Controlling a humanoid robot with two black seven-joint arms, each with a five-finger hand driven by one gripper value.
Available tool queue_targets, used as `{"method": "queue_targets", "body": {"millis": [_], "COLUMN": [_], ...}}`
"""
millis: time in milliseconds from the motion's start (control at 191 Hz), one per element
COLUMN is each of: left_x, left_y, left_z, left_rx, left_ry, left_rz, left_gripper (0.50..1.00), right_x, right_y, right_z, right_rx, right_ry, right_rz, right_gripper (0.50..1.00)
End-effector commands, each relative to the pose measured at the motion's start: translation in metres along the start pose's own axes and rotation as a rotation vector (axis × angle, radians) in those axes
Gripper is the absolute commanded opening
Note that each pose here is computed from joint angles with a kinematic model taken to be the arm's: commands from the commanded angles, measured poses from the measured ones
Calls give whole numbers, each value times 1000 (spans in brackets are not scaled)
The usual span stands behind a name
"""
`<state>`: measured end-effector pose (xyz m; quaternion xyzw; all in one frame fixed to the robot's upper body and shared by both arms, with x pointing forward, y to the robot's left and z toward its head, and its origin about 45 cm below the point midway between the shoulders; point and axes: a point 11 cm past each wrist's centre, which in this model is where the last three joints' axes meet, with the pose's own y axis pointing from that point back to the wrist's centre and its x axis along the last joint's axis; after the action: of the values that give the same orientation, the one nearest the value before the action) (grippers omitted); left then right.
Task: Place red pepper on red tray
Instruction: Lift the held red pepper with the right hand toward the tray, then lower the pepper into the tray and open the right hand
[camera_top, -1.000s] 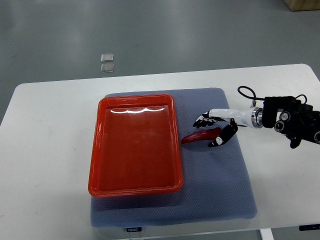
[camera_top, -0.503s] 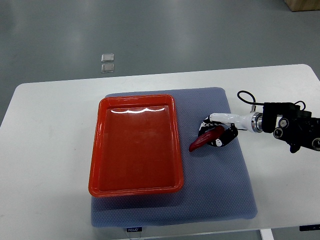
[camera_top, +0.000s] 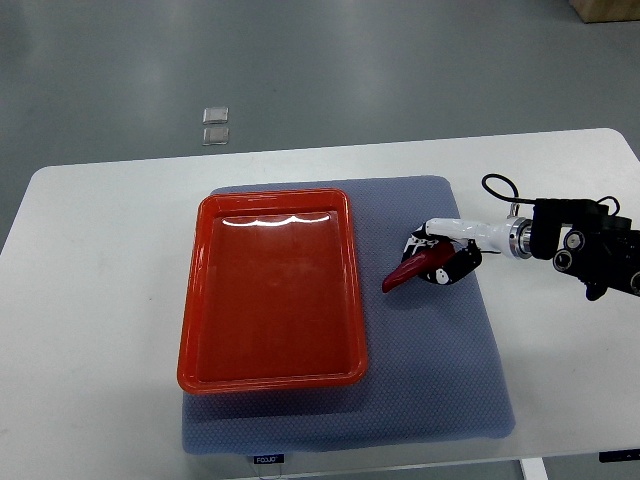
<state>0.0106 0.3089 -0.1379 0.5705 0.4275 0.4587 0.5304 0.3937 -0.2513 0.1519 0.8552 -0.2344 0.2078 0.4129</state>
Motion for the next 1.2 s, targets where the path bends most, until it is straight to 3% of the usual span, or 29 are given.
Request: {"method": "queue_targets", "body": {"millis": [0,529,843,1021,1194], "left_x": [0,0,0,-1,-1], "left_y": [0,0,0,0,0], "left_z": [0,0,0,0,0], "left_rx": [0,0,0,-1,-1], "left_ry": [0,0,-2,-2,-2], "left_rz": [0,0,-1,-3,-3], "left_gripper": [1000,1000,1000,1000,1000], "right_x": [3,27,81,80,52], "right_y": [3,6,8,-19,-60], "right_z": [2,-15,-76,-122,-156], "right_rx": [-4,41,141,214,242], "right_ry": [-2,10,37,61,97], "right_rz": [8,47,88,61,0], "right_gripper": [500,500,500,500,500]}}
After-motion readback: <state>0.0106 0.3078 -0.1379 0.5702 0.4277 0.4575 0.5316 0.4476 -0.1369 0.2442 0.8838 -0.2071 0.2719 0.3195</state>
